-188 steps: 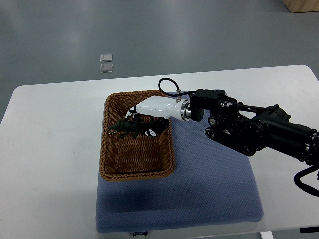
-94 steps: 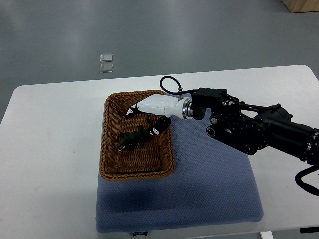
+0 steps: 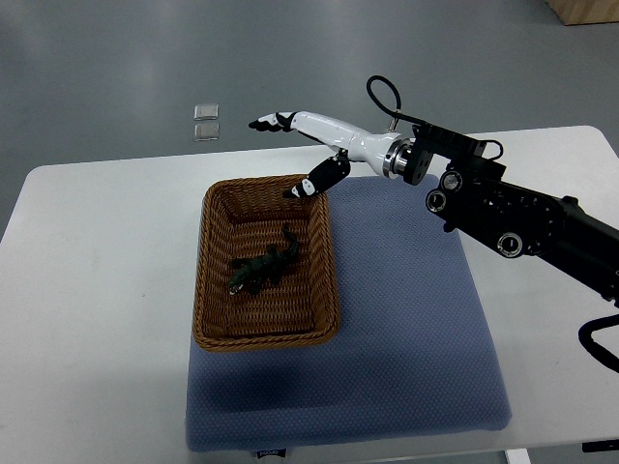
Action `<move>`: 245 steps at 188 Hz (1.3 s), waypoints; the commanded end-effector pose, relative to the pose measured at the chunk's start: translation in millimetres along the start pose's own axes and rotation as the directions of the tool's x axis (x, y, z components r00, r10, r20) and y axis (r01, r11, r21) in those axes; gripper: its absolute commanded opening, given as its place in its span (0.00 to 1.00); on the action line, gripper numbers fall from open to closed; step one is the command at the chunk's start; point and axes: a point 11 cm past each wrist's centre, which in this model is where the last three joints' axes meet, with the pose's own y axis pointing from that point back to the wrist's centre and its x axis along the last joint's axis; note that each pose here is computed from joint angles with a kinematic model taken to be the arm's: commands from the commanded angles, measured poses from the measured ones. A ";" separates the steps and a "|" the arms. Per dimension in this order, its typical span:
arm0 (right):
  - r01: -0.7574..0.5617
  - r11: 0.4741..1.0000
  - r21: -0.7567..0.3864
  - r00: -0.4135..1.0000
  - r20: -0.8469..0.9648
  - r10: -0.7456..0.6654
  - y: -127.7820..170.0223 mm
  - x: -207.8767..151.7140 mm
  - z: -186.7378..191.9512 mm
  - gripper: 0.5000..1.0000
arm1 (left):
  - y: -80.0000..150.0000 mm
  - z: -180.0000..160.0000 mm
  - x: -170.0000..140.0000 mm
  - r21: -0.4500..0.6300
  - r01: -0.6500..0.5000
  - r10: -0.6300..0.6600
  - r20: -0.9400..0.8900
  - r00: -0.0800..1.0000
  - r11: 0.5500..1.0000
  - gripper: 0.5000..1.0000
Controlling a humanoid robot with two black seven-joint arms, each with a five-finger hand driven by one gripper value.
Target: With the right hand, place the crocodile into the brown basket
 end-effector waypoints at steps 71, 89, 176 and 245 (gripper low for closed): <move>-0.428 0.873 -0.232 0.639 0.605 0.475 71.0 42.1 86.9 0.80 | 0.0 -0.1 0.1 0.000 0.000 0.000 0.000 1.000 1.000 1.00; -0.458 0.841 -0.289 0.524 0.676 0.518 85.1 36.3 103.7 0.80 | 0.0 -0.1 0.1 0.000 0.000 0.000 0.000 1.000 1.000 1.00; -0.501 0.746 -0.439 0.178 0.791 0.586 112.0 15.4 140.9 0.83 | 0.0 -0.1 -0.4 0.000 0.001 -0.001 0.000 1.000 1.000 1.00; -0.499 0.735 -0.458 0.173 0.779 0.603 114.9 14.3 145.6 0.83 | 0.0 -0.1 0.1 0.000 0.000 0.000 0.000 1.000 1.000 1.00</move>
